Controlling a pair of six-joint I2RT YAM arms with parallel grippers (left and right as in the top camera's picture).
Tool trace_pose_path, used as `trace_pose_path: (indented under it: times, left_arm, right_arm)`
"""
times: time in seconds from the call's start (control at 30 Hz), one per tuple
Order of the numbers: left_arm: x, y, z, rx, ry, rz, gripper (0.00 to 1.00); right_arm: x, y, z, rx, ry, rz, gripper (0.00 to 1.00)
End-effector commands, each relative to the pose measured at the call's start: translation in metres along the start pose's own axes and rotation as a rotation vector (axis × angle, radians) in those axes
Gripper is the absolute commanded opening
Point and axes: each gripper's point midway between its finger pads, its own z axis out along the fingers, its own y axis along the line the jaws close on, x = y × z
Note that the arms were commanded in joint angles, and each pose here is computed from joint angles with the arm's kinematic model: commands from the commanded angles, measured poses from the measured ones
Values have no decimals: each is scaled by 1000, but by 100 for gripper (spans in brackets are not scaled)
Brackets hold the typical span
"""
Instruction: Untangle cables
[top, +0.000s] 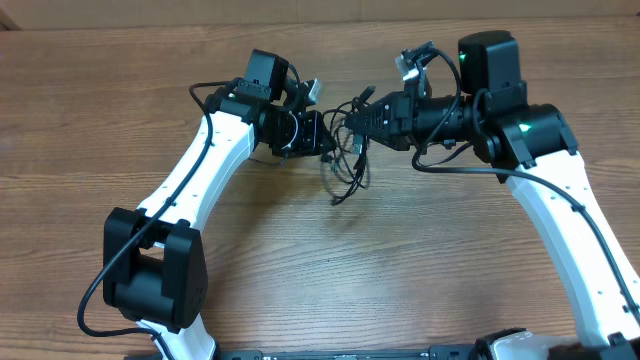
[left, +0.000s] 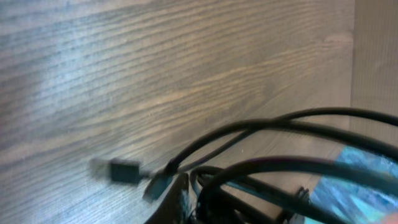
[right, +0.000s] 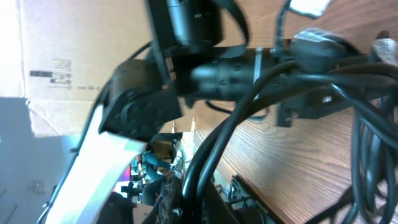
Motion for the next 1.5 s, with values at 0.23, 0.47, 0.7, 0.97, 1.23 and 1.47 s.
trace_pose_path:
  times: [0.23, 0.47, 0.7, 0.97, 1.23, 1.47]
  left_arm:
    - [-20, 37, -23, -150, -91, -67, 4]
    - [-33, 11, -119, -139, -275, -18, 4]
    - [-11, -42, -152, 19, -290, 88, 4]
    - [-10, -92, -180, 188, -332, 196, 4]
    - [-7, -97, -182, 212, -313, 170, 4]
    - [-3, -90, -178, 185, -293, 142, 4]
  right_arm:
    - [-12, -4, -81, 168, -285, -4, 4]
    - [-19, -115, -134, 727, -465, 182, 4]
    - [-1, -165, -119, 867, -257, 239, 6]
    - [13, -167, -73, 771, -27, 133, 30]
    - [2, -114, -28, 459, 3, -15, 58]
    - [-14, -91, -5, 390, -76, 24, 64]
